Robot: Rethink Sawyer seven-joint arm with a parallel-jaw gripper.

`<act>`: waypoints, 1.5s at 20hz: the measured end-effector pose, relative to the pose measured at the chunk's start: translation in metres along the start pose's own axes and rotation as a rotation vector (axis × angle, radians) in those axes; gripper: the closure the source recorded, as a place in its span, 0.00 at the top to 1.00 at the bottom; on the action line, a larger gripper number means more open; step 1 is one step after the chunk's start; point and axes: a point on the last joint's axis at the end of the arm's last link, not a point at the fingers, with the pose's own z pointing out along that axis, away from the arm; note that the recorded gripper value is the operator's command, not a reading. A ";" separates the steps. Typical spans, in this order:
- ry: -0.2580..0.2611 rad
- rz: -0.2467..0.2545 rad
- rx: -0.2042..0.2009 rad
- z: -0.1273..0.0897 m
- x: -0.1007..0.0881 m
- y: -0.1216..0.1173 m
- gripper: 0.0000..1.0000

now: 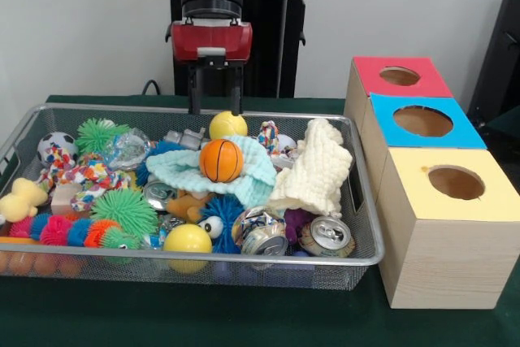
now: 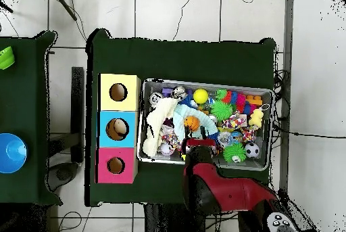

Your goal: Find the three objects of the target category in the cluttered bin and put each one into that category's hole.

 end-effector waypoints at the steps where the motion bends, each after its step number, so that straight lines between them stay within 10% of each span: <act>1: -0.005 -0.004 -0.001 0.002 -0.002 -0.001 1.00; 30: -0.138 -0.084 -0.012 0.053 -0.053 -0.029 1.00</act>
